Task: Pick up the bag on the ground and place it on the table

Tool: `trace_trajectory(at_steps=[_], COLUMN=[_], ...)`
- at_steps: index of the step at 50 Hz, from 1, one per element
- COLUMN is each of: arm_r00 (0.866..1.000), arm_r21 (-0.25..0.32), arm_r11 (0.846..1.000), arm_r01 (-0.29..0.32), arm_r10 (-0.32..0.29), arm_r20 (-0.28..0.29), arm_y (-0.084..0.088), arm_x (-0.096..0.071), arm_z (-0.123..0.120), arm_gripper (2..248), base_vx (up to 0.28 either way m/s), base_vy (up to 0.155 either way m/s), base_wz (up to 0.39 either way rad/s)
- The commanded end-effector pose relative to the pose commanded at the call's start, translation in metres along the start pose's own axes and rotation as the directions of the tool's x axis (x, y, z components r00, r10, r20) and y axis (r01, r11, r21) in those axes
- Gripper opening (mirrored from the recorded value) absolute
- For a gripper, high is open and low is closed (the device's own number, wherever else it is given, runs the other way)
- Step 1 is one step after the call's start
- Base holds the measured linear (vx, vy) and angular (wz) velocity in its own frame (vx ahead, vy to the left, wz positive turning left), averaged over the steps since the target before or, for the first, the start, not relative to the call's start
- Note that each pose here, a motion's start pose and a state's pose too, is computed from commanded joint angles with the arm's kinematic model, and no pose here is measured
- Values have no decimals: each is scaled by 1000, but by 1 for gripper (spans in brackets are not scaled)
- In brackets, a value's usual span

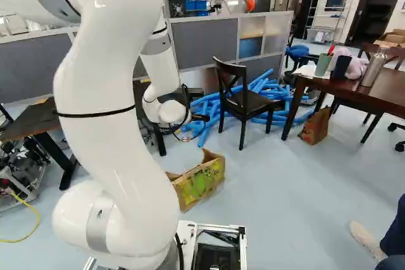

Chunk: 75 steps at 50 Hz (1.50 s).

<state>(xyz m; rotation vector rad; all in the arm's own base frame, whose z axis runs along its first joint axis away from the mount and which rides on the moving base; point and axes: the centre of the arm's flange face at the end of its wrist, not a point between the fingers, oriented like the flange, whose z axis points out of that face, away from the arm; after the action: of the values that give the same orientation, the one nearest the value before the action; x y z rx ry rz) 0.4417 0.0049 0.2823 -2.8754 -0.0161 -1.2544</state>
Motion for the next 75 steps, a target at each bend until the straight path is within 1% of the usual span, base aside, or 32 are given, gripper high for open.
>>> trace_trajectory(at_steps=[14,29,51,75], arm_r00=[997,988,966,943], arm_r21=[4,8,14,-6], arm_r11=[1000,1000,1000,1000], arm_r01=[4,7,12,-17], arm_r10=[-4,-8,-15,18], arm_r20=[75,152,257,333], arm_y=[-3,-5,-11,-20], arm_x=[-3,-8,-18,-30], arm_z=[30,60,102,144], arm_gripper=[247,247,247,247], base_vx=[0,0,0,0], base_vy=[0,0,0,0], base_wz=[0,0,0,0])
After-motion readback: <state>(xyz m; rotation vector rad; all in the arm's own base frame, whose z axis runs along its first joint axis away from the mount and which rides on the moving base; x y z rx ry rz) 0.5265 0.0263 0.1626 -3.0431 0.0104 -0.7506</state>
